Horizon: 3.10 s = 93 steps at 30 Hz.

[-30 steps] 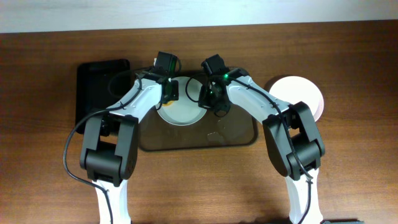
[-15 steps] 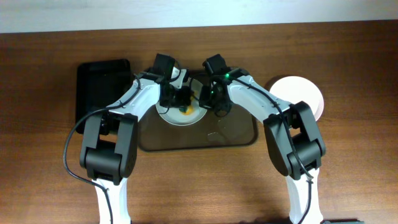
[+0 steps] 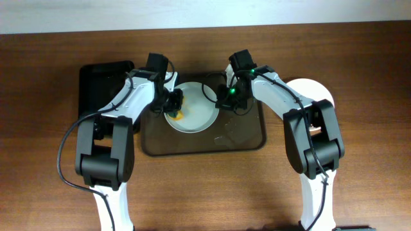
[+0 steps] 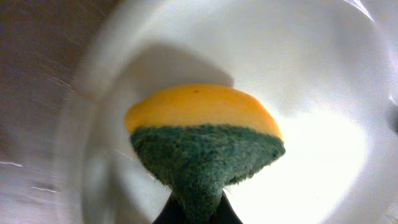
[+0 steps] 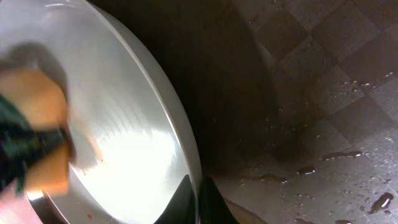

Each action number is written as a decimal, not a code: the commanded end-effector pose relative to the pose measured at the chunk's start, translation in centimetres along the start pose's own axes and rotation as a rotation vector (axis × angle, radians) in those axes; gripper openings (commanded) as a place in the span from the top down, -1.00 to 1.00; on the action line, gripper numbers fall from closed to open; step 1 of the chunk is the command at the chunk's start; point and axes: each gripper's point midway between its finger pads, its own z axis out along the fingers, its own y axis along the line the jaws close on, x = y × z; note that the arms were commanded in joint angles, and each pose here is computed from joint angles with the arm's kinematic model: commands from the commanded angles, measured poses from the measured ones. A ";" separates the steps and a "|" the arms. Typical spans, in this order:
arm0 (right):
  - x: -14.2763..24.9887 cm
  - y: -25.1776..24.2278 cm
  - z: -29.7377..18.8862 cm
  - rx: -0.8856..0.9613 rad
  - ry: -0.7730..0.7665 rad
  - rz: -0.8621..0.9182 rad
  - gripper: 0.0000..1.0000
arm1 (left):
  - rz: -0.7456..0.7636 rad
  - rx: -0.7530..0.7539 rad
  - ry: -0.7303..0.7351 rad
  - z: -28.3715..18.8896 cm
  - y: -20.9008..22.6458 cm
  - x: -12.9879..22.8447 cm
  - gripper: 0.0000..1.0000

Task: Clean dirty plates on tray and stack at the side
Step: 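Scrub the last plate with the sponge while right gripper holds it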

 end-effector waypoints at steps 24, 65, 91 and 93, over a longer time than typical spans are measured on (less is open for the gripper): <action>0.7 0.5 0.2 -0.048 0.032 -0.013 0.92 | 0.131 0.062 0.240 3.6 -2.7 6.7 0.99; 0.8 0.0 0.3 -0.019 0.033 -0.007 0.92 | -0.171 -0.258 0.023 5.3 2.0 1.9 0.99; 0.8 0.0 0.3 -0.018 0.033 -0.007 0.92 | -0.349 -0.126 0.116 4.3 3.7 3.0 0.99; 0.8 0.0 0.3 -0.018 0.033 -0.007 0.92 | -0.430 -0.119 0.181 3.9 4.2 4.5 0.99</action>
